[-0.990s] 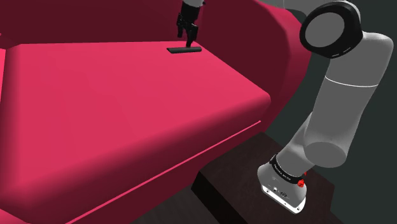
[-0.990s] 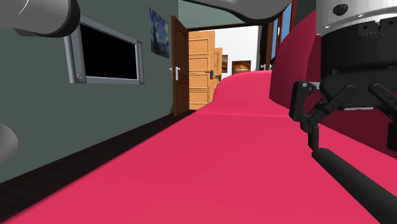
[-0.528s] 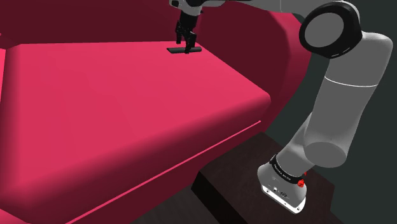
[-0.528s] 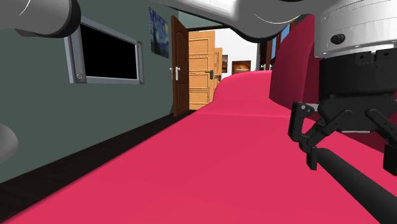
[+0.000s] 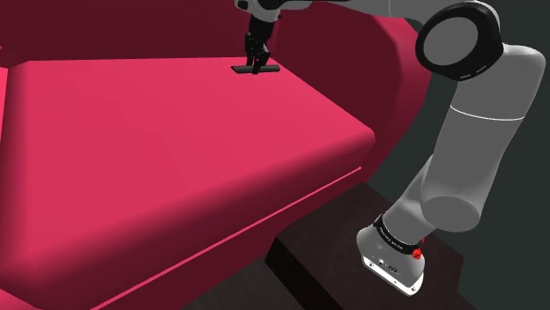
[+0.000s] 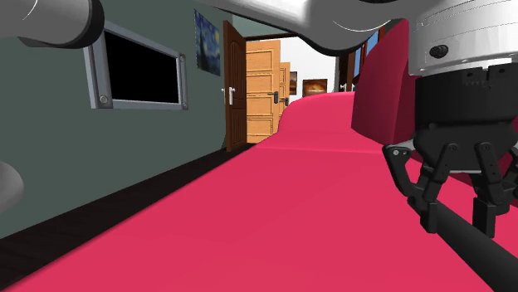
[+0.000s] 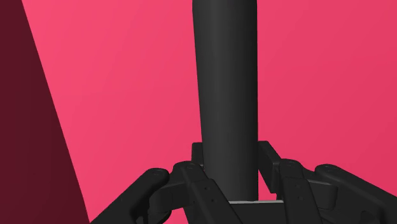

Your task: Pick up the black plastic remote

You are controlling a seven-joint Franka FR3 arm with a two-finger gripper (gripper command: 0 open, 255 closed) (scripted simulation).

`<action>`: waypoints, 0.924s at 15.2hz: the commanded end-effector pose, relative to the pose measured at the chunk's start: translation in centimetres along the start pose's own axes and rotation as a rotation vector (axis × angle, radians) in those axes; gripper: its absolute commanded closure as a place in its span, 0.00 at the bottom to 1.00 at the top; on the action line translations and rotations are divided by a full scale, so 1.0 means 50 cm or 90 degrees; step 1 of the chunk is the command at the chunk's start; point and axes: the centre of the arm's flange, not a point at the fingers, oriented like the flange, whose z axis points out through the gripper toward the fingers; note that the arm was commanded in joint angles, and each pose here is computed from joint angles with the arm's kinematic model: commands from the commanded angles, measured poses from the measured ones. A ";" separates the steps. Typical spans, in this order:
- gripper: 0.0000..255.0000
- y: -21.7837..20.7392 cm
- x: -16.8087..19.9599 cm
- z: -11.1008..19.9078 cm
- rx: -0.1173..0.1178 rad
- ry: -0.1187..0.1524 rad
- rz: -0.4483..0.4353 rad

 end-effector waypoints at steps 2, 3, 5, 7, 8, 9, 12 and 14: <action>1.00 0.002 0.000 0.004 0.002 -0.001 0.000; 1.00 0.003 0.000 -0.006 0.002 -0.001 0.000; 1.00 0.005 0.001 -0.027 0.002 -0.001 0.000; 1.00 0.007 0.001 -0.049 0.002 -0.001 0.000; 1.00 0.008 0.001 -0.059 0.002 -0.001 0.000; 1.00 0.009 0.001 -0.070 0.002 -0.001 0.000; 1.00 0.012 0.002 -0.101 0.002 -0.001 0.000; 1.00 0.014 0.002 -0.122 0.002 -0.001 0.000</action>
